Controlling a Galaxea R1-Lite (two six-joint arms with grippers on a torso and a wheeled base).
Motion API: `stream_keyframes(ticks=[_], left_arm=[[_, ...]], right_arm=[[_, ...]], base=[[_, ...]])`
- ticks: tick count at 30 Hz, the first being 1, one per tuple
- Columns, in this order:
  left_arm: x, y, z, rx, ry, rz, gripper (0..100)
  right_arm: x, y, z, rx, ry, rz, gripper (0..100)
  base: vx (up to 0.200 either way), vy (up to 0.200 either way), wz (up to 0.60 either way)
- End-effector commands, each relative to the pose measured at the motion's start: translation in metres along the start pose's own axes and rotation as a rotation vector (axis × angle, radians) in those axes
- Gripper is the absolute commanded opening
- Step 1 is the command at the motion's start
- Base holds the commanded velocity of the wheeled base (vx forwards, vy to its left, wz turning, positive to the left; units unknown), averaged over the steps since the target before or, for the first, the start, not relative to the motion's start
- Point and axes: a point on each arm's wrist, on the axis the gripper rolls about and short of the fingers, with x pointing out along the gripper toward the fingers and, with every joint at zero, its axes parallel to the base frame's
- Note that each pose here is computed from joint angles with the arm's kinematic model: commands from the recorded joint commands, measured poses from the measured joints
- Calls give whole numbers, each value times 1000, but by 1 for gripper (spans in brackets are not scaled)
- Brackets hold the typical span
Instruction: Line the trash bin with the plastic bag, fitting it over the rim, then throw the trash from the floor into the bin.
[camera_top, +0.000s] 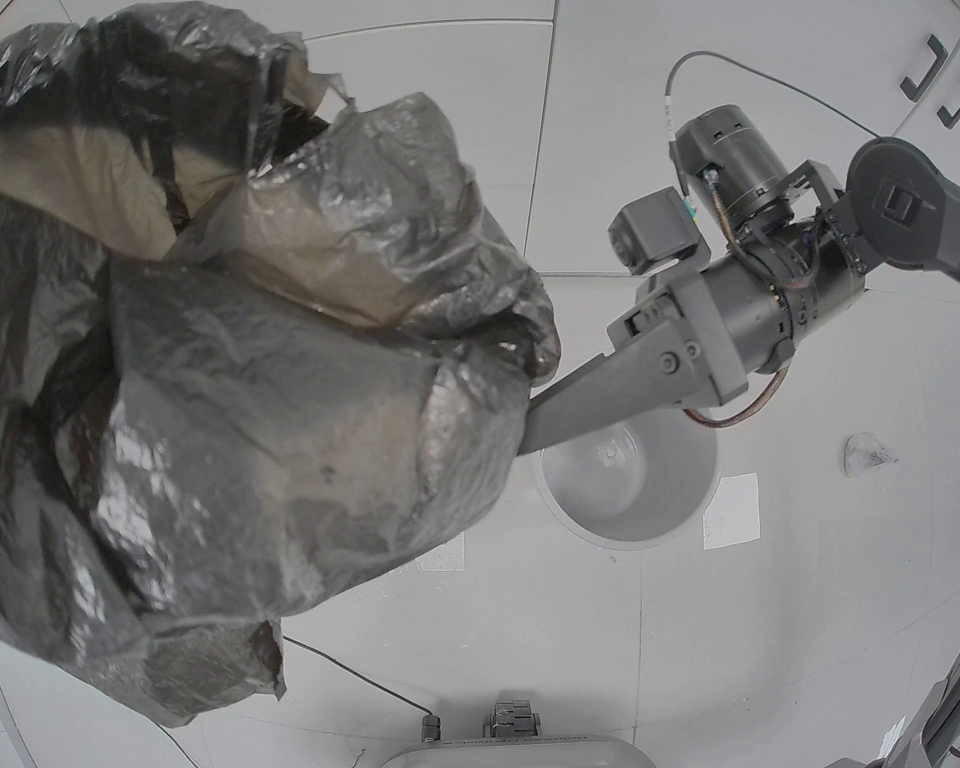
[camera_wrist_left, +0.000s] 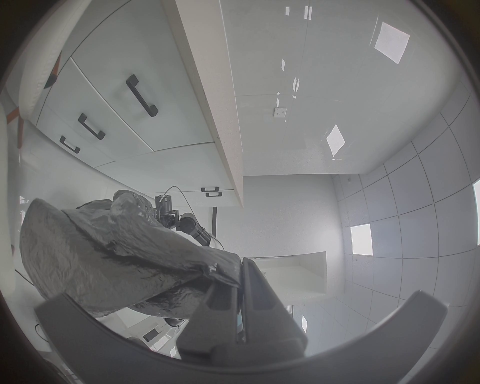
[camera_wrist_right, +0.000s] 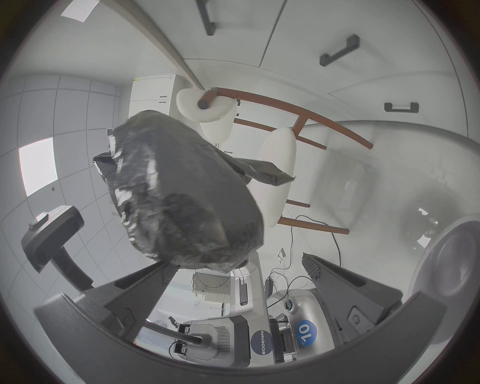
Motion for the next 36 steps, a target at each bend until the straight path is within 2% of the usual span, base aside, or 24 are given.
stream_keyframes(ticks=[1,10,17,19,22,25,34,36], left_arm=[[0,1,1,2,-5,1,0],[1,3,3,-1,-28,2,0],[1,5,6,-6,-31,5,0],[1,6,6,-10,-31,5,0],[1,8,5,-16,-31,8,0],[1,13,3,-29,-31,12,0],[-3,23,-11,-23,-50,27,0],[-3,26,-12,-31,-61,34,0]], right_arm=[[29,-31,-5,85,51,23,100],[63,-72,-19,250,117,34,100],[60,-69,-19,272,123,1,100],[45,-55,-16,262,109,-17,100],[22,-39,-14,243,84,6,100],[3,-18,-14,142,69,3,100],[-62,66,-12,-37,-63,-62,100],[-71,78,-13,-64,-85,-72,100]], base=[[0,0,0],[0,0,0],[0,0,0],[0,0,0],[0,0,0],[0,0,0],[0,0,0],[0,0,0]])
